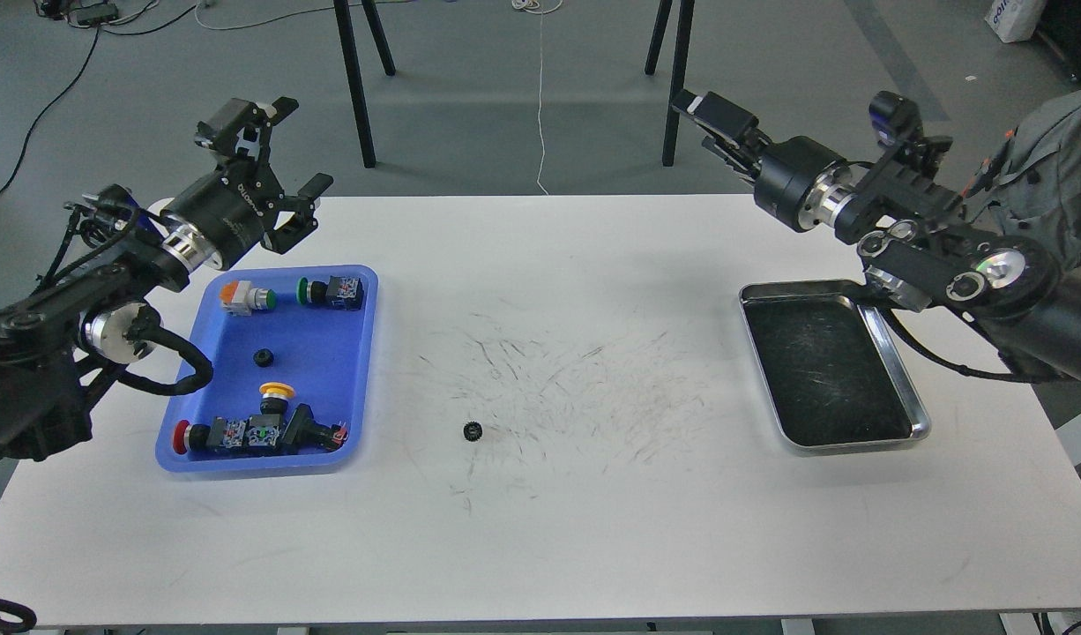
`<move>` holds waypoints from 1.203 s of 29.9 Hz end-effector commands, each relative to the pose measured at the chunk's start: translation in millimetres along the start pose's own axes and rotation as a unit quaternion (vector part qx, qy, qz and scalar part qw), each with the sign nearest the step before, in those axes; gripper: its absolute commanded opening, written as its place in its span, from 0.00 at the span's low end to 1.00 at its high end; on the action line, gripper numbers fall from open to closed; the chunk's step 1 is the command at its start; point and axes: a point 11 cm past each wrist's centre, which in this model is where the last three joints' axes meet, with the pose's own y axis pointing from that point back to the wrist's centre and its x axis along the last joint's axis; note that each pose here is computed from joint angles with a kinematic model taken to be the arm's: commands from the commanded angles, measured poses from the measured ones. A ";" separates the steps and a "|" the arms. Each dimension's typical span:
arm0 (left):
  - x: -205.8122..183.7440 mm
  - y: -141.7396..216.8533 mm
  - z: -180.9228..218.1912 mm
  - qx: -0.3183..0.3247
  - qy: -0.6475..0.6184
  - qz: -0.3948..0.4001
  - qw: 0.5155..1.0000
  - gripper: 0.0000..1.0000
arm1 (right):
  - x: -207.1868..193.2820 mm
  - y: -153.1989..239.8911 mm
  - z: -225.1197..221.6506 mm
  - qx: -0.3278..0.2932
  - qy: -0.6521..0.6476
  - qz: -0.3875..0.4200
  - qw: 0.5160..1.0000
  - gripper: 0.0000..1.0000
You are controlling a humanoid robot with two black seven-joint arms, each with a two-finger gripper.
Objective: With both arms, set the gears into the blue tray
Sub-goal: 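Raise the right gripper away and swing the left gripper over the blue tray, then reach the left gripper from the blue tray toward the black gear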
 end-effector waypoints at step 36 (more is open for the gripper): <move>-137.6 97.5 -54.6 0.118 -0.350 -0.307 0.877 0.99 | 11.2 103.8 108.2 -0.042 -0.242 0.136 0.960 0.92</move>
